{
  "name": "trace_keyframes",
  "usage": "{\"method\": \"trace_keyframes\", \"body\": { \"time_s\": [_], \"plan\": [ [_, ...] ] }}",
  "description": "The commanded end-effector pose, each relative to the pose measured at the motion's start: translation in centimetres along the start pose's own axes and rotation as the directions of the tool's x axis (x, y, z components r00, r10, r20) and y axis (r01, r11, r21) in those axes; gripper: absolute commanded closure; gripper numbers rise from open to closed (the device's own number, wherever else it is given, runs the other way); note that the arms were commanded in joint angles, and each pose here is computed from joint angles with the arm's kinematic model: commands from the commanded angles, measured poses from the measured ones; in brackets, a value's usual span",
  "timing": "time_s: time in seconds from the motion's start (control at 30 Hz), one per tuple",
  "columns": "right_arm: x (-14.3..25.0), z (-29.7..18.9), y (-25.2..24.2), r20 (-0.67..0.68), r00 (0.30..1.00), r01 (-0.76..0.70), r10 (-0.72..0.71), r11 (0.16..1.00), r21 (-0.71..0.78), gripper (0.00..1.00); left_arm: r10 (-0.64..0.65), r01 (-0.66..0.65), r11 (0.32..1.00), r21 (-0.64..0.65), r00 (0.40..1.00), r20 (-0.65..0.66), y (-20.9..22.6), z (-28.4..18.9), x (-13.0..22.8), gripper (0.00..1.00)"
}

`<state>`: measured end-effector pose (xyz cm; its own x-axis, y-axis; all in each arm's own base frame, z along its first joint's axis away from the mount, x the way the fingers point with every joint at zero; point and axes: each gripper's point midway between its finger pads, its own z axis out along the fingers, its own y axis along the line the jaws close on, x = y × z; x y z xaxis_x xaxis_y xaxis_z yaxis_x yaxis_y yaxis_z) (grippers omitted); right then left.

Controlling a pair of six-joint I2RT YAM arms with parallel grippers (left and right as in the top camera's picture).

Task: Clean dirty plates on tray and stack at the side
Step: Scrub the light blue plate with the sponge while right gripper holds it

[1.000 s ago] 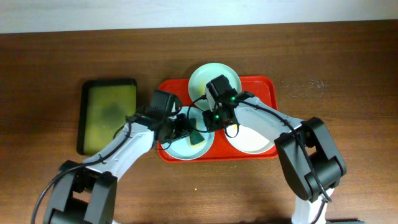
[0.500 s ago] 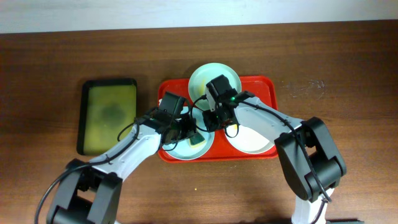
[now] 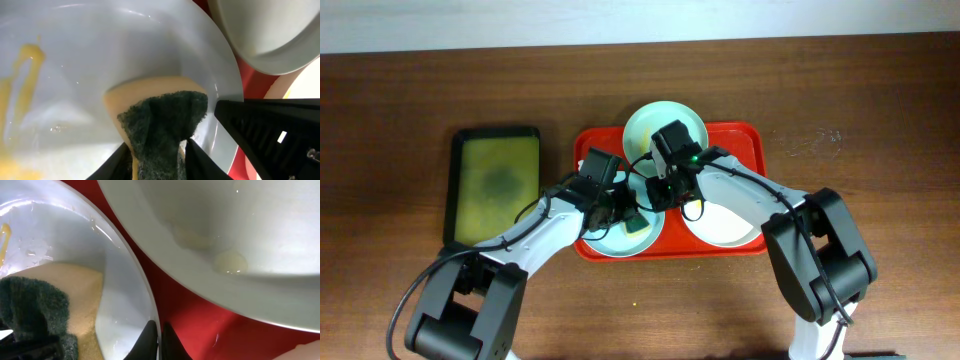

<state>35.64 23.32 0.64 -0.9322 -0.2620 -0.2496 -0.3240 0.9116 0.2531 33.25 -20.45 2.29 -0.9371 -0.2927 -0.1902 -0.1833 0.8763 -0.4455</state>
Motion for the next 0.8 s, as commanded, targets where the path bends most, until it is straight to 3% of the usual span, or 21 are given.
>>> {"method": "trace_keyframes", "body": {
  "time_s": [0.0,0.13,0.43,0.5,0.57,0.77],
  "plan": [
    [1.5,1.4,-0.7,-0.046,0.999,0.000,0.002,1.000,0.029,0.96,-0.003,0.003,1.000,0.013,1.000,-0.025,-0.2,0.3,0.6,0.71],
    [1.4,1.4,-0.7,-0.043,0.999,0.000,0.001,1.000,0.029,0.96,-0.006,0.006,1.000,-0.008,1.000,-0.024,0.3,0.3,0.6,0.74],
    [1.4,1.4,-0.7,-0.043,0.999,0.000,0.001,1.000,0.029,0.96,-0.019,0.019,0.978,-0.208,1.000,0.004,4.3,-0.1,0.9,0.74],
    [1.4,1.4,-0.7,-0.044,0.999,0.000,0.001,1.000,0.029,0.96,-0.015,0.021,0.959,-0.282,1.000,0.023,5.8,-0.5,0.8,0.80],
    [1.4,1.4,-0.7,-0.043,0.999,0.000,0.001,1.000,0.029,0.96,-0.014,0.024,0.948,-0.318,0.999,0.033,6.6,-0.8,0.7,0.93],
    [1.4,1.4,-0.7,-0.043,0.999,0.000,0.001,1.000,0.029,0.96,0.000,0.013,0.949,-0.316,0.999,0.041,6.2,-0.9,0.3,1.00]
  ]
}}
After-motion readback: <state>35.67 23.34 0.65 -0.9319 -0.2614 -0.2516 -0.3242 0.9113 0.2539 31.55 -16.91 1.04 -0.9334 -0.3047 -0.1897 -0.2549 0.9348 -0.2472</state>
